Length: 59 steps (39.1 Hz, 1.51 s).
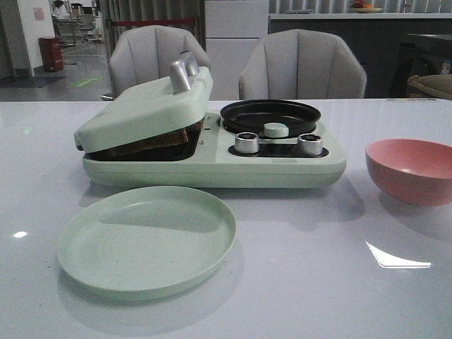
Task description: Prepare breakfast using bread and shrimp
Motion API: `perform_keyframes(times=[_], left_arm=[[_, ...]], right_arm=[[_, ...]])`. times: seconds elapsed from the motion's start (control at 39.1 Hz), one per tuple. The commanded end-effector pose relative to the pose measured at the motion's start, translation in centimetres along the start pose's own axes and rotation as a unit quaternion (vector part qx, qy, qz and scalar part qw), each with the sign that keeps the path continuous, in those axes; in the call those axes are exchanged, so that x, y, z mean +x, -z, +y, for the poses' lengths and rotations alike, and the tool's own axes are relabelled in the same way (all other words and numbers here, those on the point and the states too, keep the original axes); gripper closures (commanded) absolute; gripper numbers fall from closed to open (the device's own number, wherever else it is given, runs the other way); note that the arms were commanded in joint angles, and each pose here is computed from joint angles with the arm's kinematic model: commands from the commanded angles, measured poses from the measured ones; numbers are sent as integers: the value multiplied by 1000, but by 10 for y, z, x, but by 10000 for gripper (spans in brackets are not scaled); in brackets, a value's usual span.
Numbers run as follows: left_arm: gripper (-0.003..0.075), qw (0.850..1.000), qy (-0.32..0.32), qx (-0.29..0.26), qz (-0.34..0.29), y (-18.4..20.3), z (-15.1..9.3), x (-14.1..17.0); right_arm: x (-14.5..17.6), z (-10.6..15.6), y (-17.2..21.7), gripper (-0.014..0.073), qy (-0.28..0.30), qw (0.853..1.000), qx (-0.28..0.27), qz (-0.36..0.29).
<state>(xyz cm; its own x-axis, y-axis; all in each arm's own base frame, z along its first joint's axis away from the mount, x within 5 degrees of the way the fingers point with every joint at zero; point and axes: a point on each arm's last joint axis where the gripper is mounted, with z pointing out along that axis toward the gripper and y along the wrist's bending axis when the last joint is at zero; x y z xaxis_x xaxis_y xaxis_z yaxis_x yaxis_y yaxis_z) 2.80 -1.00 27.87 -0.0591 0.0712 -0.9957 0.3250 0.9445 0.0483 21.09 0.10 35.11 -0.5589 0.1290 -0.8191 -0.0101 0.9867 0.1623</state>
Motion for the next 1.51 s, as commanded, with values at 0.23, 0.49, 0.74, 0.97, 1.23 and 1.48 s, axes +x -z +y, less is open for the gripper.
perform_keyframes(times=[0.23,0.49,0.74,0.97,1.23,1.48], left_arm=[[606,999,9,-1,-48,2,0,-14],[606,999,9,0,-48,2,0,-14],[606,999,9,0,-48,2,0,-14],[606,999,9,0,-48,2,0,-14],[606,999,9,0,-48,2,0,-14],[606,999,9,0,-48,2,0,-14]], right_arm=[[-28,-43,-61,-5,-59,995,48,58],[-25,-60,-123,-5,-65,991,56,105],[-13,-79,-185,-5,-66,987,66,133],[12,-89,-226,-5,-91,978,66,174],[18,-91,-233,300,-102,976,65,181],[19,-85,-231,446,-134,969,46,203]])
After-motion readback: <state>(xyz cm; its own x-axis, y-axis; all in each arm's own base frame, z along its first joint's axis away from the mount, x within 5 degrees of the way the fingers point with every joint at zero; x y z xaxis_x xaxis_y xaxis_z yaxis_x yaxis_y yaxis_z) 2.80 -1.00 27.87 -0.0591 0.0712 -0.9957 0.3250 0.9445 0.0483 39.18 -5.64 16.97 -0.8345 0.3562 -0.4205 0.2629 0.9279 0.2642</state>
